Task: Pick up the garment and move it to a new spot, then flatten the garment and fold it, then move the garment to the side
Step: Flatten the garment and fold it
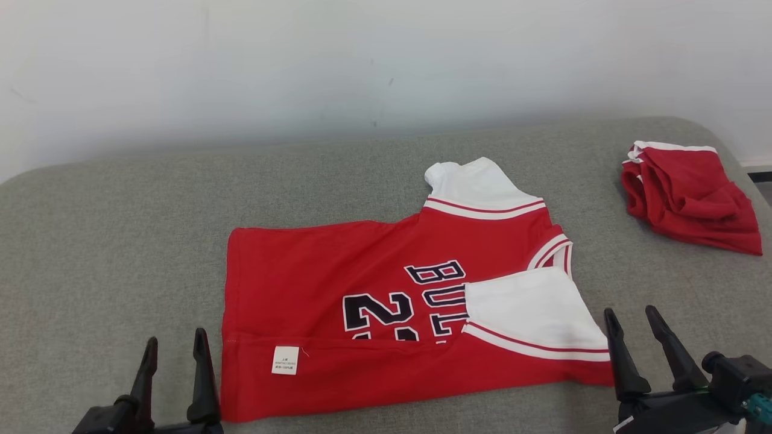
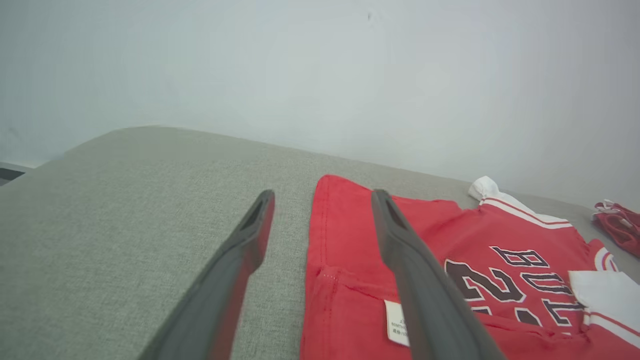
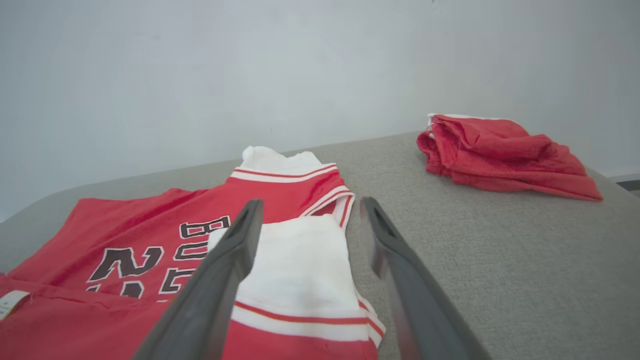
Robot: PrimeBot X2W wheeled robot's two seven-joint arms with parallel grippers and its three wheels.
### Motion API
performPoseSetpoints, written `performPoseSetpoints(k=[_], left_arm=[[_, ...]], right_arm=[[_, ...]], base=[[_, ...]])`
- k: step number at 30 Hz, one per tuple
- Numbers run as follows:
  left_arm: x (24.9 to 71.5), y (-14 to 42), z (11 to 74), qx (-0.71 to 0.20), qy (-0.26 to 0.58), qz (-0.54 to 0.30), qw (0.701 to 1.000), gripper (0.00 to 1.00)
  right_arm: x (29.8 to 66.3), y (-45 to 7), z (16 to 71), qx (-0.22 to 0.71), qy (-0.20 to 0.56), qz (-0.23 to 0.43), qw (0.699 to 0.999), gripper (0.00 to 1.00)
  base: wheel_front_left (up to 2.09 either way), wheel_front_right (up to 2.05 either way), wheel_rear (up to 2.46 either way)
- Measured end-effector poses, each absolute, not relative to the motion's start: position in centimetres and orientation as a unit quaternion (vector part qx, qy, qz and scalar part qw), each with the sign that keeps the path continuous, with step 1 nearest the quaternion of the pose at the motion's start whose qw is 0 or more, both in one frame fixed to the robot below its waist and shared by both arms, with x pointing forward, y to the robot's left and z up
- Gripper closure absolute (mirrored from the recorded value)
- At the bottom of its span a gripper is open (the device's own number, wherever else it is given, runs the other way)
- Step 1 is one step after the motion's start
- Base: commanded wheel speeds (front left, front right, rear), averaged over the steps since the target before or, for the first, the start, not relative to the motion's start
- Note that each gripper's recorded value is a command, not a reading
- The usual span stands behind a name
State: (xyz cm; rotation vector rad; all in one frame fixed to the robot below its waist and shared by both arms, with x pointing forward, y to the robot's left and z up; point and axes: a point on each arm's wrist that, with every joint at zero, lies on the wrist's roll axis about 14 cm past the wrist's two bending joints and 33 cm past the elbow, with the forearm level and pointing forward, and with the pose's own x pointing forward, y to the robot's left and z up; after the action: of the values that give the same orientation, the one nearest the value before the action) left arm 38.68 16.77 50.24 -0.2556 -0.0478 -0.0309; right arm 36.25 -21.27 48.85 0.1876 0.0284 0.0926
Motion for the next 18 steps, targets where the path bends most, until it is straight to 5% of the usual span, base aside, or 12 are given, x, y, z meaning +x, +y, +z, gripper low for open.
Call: performPoseSetpoints(k=[18], left_arm=[[37.8,16.4,51.8,-0.071,-0.052,-0.063,0.994,0.0]], right_arm=[[35.9,-18.5,52.0,0.079,-0.056,0.061,0.993,0.0]], base=[[0.0,0.0,0.0]])
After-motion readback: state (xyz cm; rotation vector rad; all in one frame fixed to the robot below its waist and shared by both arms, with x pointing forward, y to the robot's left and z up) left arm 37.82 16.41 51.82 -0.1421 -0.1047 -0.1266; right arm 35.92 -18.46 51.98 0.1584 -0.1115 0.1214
